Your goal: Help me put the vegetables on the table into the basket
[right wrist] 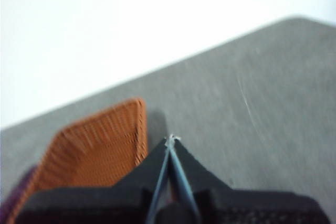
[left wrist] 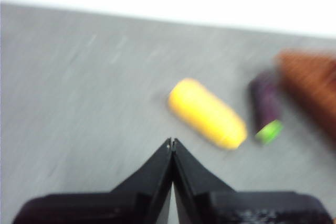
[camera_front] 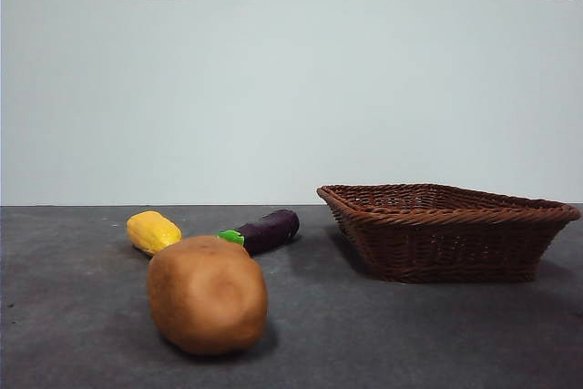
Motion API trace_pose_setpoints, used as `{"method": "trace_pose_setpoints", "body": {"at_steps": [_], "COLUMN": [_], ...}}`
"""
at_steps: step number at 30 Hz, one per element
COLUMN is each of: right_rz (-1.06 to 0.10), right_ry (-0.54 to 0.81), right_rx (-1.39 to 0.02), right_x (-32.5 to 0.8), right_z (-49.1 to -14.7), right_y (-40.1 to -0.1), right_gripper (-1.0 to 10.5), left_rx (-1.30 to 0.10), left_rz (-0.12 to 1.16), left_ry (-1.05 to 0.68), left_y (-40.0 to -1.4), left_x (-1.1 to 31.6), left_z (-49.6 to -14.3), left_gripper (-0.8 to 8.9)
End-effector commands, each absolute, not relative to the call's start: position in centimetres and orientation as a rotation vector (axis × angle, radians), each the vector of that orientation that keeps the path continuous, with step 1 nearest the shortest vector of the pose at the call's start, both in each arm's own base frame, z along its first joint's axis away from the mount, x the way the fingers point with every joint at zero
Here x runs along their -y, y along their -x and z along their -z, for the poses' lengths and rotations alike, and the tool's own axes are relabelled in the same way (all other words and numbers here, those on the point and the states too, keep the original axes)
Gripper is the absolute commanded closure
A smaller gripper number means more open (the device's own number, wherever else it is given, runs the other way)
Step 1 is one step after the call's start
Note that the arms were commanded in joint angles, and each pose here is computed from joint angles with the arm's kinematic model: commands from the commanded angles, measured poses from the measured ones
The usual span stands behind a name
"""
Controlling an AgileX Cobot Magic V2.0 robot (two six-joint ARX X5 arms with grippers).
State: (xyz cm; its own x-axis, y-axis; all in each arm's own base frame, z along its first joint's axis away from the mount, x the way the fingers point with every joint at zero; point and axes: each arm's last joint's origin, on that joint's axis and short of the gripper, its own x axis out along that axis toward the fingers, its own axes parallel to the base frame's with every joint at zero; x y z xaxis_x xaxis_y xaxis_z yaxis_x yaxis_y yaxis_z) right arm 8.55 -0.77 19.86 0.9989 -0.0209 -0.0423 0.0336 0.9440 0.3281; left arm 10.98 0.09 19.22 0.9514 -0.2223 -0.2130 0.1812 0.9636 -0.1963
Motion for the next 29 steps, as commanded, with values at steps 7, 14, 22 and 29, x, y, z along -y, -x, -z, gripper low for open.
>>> {"method": "trace_pose_setpoints", "body": {"at_steps": [7,14,22,29], "right_rz": [0.015,0.038,0.062,-0.071], "right_ry": [-0.344,-0.359,-0.399,-0.422], "right_rx": [0.032,-0.096,-0.245,-0.501], "right_x": [0.7,0.7,0.8,0.6], "right_z": [-25.5,-29.9,-32.6,-32.3], "right_y": [-7.8,-8.2,-9.1,-11.3], "right_gripper": [9.5,9.5,9.5,9.4], "left_rx": [-0.159,-0.186,-0.308,-0.349], "left_rz": [0.343,0.482,0.606,0.628], "left_ry": [0.264,0.298,0.501,0.517], "left_y": [-11.2,-11.7,-12.5,-12.9], "left_x": [0.3,0.6,0.9,0.9], "left_z": [-24.6,-26.7,-26.6,-26.3], "left_gripper": [8.17,8.17,8.17,8.18]}}
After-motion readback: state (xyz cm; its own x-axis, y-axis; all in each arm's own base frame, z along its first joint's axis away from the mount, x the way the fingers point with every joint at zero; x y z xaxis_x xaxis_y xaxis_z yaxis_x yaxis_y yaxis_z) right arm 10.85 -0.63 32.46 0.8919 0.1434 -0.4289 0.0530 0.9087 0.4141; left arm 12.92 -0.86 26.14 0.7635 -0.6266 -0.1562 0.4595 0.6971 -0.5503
